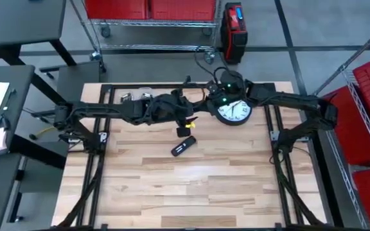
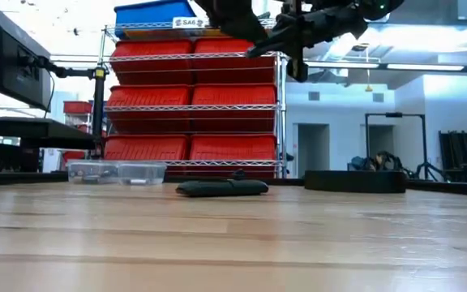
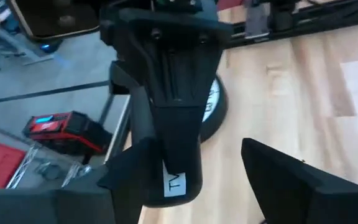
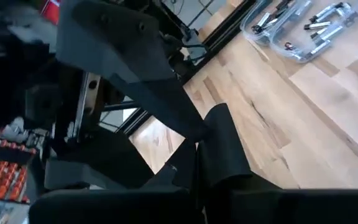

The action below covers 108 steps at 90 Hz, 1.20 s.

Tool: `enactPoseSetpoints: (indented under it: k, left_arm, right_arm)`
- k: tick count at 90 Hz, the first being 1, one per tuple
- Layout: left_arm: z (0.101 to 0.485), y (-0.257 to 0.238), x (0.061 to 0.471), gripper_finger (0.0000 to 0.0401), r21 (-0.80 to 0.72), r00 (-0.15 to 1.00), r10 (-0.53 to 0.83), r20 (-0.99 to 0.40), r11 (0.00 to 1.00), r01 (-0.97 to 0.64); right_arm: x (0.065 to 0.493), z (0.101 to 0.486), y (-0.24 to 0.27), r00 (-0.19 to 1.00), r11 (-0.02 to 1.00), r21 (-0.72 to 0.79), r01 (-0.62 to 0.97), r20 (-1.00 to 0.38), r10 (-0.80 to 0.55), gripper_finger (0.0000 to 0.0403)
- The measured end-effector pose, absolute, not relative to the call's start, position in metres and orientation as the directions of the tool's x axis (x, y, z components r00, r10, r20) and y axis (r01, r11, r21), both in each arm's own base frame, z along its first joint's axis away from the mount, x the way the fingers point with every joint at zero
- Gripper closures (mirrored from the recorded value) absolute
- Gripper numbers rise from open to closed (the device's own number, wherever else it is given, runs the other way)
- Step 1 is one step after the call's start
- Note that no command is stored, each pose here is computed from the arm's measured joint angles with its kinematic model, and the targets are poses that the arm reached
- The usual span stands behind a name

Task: Insert battery
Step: Close the remote battery compartment

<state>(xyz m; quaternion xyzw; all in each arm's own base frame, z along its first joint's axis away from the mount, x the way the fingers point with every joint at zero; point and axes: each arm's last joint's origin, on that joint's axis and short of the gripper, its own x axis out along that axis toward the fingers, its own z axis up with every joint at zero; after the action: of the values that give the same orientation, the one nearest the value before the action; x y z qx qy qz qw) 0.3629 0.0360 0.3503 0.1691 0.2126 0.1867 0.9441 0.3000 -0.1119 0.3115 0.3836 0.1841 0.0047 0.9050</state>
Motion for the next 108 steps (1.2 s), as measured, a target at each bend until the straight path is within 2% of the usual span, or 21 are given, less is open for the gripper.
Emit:
enactPoseSetpoints:
  k: [14,53,98,108]
  left_arm:
    - [0.3527,0.0364,0.3639,0.0172,0.392,0.847,0.431,-0.312,0.870,-0.299]
    - [0.3449,0.0420,0.3617,0.0173,0.459,0.794,0.487,-0.364,0.836,-0.302]
    - [0.3495,0.0418,0.3624,0.0173,0.449,0.809,0.488,-0.327,0.834,-0.321]
    - [0.3504,0.0418,0.3627,0.0184,0.455,0.812,0.488,-0.320,0.831,-0.320]
  right_arm:
    - [0.3009,0.3121,-0.1100,0.934,0.706,0.694,0.139,-0.329,0.140,0.0403]
    - [0.3023,0.3159,-0.1066,0.939,0.696,0.710,0.105,-0.301,0.165,0.0403]
    - [0.3027,0.3160,-0.1075,0.943,0.691,0.714,0.113,-0.297,0.153,0.0403]
    - [0.3028,0.3162,-0.1076,0.943,0.689,0.715,0.115,-0.296,0.150,0.0403]
